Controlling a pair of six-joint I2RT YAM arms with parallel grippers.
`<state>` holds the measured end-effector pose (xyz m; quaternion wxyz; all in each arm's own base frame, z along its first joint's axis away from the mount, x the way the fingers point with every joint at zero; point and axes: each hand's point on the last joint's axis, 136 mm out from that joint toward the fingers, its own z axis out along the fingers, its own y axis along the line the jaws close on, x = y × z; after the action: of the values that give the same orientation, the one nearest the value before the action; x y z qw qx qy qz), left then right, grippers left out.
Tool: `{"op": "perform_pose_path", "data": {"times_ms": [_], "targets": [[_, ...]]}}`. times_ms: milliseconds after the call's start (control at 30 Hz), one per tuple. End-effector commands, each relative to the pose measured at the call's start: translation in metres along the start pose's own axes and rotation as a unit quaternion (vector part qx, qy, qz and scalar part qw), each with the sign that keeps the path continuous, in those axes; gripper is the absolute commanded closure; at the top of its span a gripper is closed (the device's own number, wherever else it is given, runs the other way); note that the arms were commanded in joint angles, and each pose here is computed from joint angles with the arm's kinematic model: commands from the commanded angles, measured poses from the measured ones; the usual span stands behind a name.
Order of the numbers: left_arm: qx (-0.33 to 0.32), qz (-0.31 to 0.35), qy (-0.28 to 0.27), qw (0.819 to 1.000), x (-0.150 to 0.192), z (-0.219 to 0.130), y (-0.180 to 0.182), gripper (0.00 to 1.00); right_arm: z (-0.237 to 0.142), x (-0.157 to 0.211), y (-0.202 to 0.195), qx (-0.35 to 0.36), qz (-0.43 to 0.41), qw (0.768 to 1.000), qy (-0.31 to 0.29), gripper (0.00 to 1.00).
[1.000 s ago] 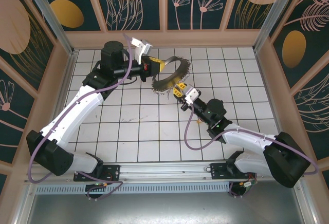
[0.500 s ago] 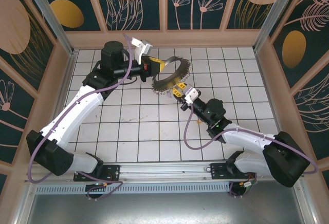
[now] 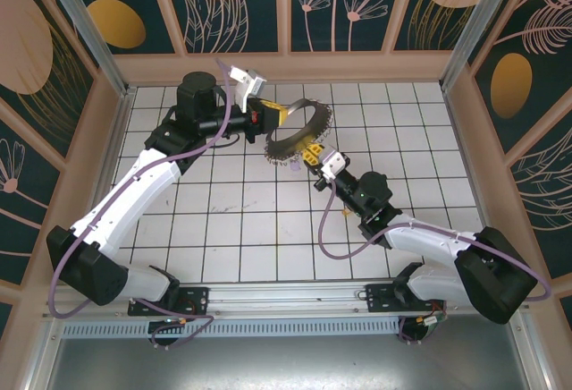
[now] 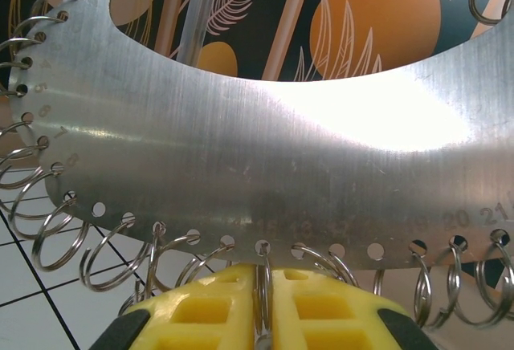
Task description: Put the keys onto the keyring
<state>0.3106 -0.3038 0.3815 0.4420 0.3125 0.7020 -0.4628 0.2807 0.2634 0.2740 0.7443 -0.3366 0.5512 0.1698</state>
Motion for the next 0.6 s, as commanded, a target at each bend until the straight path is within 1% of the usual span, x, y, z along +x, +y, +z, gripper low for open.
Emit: {"op": "perform_pose_path", "data": {"times_ms": [0, 133, 567], "targets": [[0.009, 0.029, -0.030, 0.999, -0.0230, -0.0055, -0.0132, 1.00, 0.0027, -0.0162, -0.0083, 0.018, -0.003, 0.999, -0.028, 0.84], [0.009, 0.029, -0.030, 0.999, -0.0231, -0.0058, -0.0135, 1.00, 0.0007, -0.0133, -0.0071, 0.016, -0.003, 1.000, -0.025, 0.81], [0.010, 0.030, -0.034, 0.999, -0.0251, -0.0052, -0.0133, 1.00, -0.0042, -0.0070, -0.0001, 0.001, 0.001, 1.000, -0.021, 0.78]]}}
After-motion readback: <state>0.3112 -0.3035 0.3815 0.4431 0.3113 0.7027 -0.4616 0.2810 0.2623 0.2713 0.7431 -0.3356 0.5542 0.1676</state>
